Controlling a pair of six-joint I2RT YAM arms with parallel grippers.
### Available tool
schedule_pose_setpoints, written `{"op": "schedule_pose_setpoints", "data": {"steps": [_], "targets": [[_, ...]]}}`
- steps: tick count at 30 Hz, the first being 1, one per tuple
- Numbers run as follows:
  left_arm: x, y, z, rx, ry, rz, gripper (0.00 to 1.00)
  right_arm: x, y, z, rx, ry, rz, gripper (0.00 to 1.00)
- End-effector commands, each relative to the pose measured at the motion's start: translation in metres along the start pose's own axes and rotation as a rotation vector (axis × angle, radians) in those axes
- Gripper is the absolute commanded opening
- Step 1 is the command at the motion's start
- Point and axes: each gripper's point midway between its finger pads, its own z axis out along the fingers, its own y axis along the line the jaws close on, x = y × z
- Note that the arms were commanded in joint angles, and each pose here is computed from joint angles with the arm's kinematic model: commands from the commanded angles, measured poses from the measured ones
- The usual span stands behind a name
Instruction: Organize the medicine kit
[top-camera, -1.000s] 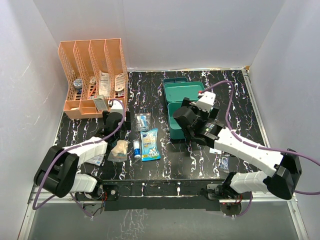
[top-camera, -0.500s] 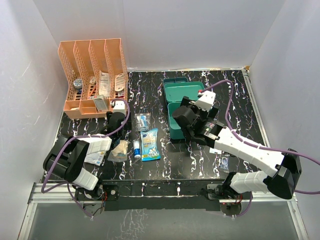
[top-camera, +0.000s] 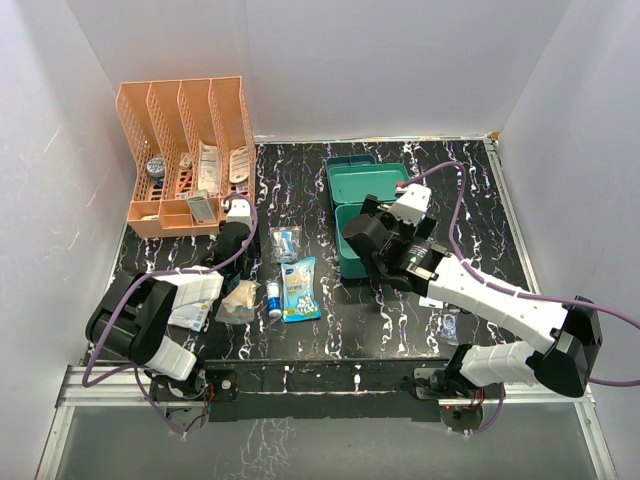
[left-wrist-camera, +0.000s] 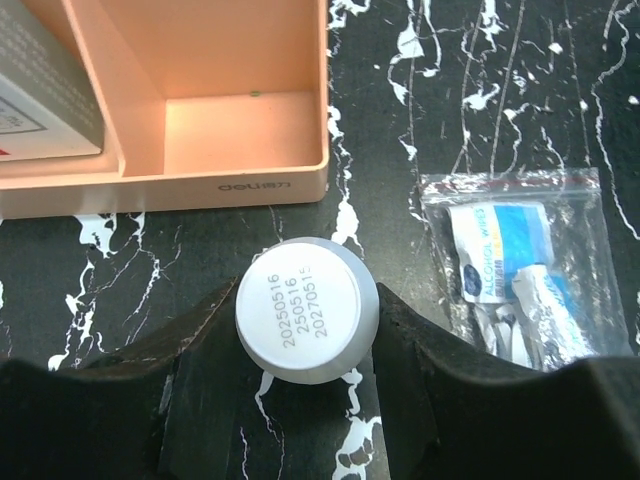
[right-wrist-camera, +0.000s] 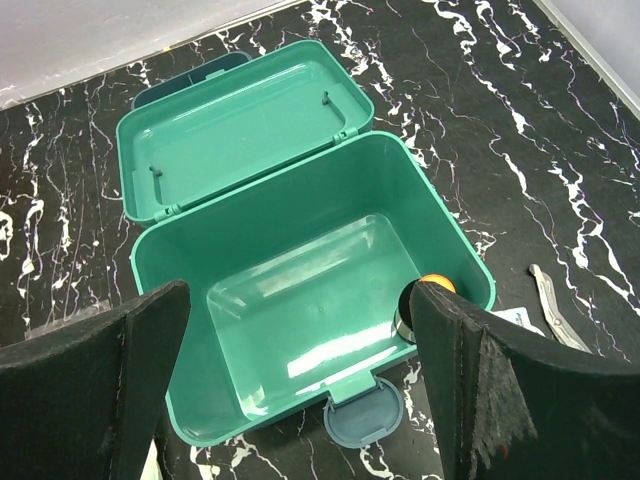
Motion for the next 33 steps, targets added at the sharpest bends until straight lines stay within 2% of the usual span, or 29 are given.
{"op": "schedule_pose_setpoints", "data": {"steps": [1,7,12,18,24,29,33], "targets": [[-0.031,-0.019,-0.012,0.111,0.012,0.005,0.0,-0.019,-0.001,-0.005,0.014,-0.044,0.072,0.91],[-0.102,-0.056,-0.053,0.366,-0.061,0.132,0.0,-0.02,-0.01,-0.004,0.053,-0.065,0.063,0.91],[-0.145,-0.081,-0.08,0.528,-0.026,0.22,0.0,-0.03,-0.022,-0.006,0.091,-0.104,0.093,0.91],[-0.184,-0.122,-0.093,0.719,0.073,0.162,0.0,-0.042,-0.034,-0.008,0.129,-0.152,0.098,0.91],[-0.2,-0.175,-0.101,0.893,0.173,0.091,0.0,-0.053,-0.057,-0.014,0.178,-0.181,0.143,0.91],[-0.195,-0.221,-0.104,0.956,0.172,0.172,0.0,-0.061,-0.073,-0.02,0.188,-0.196,0.163,0.9],[-0.185,-0.251,-0.101,1.001,0.216,0.157,0.0,-0.065,-0.082,-0.023,0.191,-0.204,0.183,0.9]]}}
